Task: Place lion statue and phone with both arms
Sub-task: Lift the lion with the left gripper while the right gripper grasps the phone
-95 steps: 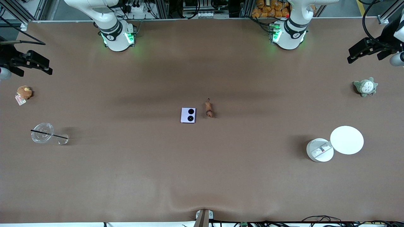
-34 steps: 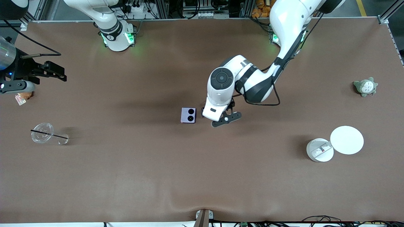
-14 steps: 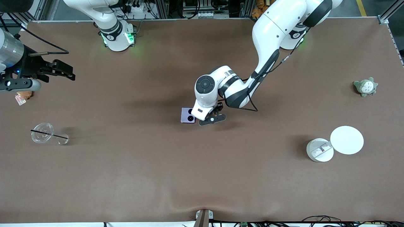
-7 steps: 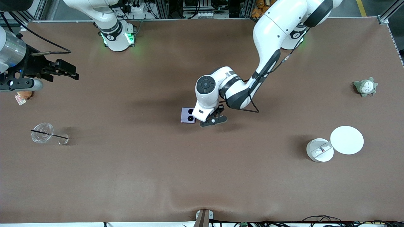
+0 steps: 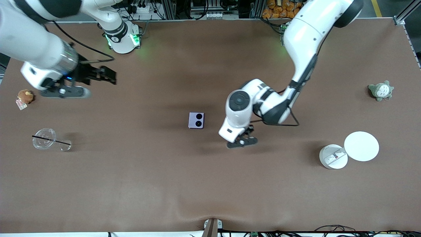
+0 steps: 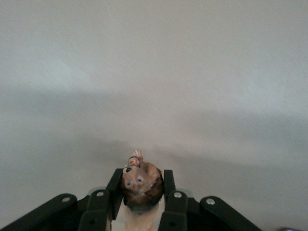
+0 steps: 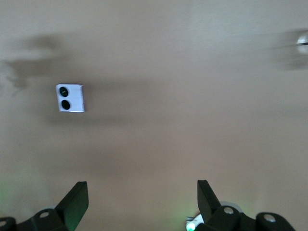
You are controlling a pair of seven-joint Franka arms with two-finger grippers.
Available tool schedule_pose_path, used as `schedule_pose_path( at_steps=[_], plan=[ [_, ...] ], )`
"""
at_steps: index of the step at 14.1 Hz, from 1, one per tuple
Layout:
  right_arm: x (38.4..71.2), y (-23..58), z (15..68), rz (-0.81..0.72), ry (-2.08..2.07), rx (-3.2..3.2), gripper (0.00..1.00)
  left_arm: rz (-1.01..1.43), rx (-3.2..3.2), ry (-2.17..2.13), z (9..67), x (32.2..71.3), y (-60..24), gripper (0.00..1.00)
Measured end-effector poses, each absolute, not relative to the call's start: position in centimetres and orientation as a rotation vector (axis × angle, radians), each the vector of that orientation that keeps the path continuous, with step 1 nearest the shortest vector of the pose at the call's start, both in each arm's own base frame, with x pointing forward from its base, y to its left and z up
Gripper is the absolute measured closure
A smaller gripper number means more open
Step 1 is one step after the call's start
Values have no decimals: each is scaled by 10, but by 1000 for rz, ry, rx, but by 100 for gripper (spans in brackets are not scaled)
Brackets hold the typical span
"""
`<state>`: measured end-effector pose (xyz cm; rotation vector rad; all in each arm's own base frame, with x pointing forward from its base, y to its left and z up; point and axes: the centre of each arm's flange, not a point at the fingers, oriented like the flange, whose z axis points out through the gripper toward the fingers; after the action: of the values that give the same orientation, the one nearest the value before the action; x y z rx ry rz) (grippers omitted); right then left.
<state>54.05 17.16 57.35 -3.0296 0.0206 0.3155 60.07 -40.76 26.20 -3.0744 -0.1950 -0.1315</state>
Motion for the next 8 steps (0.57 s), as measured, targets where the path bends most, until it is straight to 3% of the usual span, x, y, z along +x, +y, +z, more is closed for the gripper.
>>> schedule_pose_path(
  at_steps=[8],
  plan=[
    [554,302,456,359,-97,-3035,0,-131,-3062,-44,272,665,-294,63]
  ],
)
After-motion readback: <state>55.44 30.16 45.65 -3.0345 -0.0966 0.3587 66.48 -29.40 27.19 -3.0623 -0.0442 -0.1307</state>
